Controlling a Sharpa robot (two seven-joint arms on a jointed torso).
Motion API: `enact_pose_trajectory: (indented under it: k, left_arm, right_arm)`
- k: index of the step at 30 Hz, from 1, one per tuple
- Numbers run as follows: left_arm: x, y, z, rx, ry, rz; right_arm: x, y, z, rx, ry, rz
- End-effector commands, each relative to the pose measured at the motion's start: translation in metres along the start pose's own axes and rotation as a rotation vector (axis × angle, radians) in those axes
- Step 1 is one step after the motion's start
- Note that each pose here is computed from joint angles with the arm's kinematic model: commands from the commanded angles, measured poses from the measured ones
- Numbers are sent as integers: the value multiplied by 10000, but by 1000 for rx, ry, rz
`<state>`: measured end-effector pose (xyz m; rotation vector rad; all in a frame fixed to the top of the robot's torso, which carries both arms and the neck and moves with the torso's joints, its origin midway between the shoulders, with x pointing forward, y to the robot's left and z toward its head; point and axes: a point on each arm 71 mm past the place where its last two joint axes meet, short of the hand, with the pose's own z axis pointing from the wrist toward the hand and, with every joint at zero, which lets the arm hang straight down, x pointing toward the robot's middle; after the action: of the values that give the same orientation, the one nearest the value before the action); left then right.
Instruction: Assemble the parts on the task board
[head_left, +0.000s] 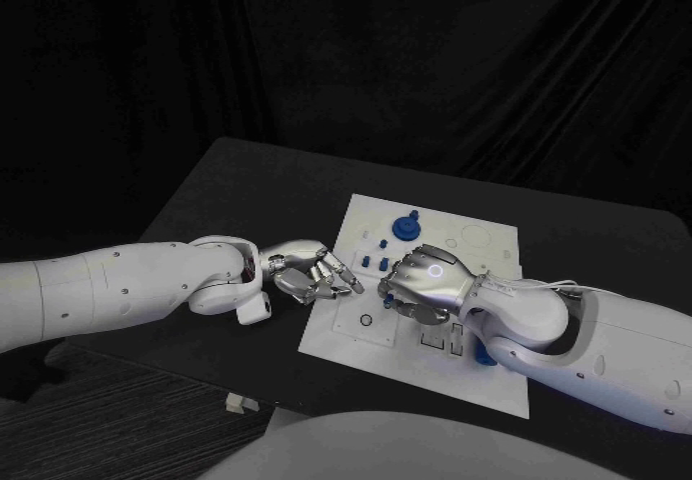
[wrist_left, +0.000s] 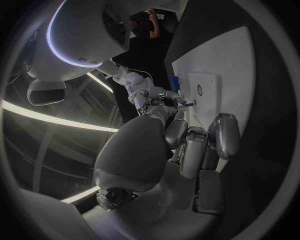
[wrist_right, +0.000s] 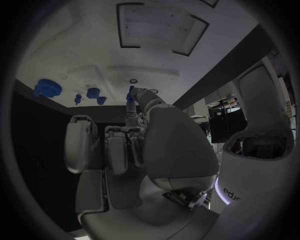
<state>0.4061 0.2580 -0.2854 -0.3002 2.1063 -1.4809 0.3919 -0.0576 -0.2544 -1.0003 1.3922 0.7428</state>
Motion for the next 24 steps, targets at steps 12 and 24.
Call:
enact_pose_trajectory:
  k: [12,24]
  left_arm:
    - [-6,-8,23,20,0,0]
    - [-5,1,25,12,5,-3]
  right_arm:
    - [-3,-7,-7,7,2,-57]
    - [25,-22,-18,24,31,-59]
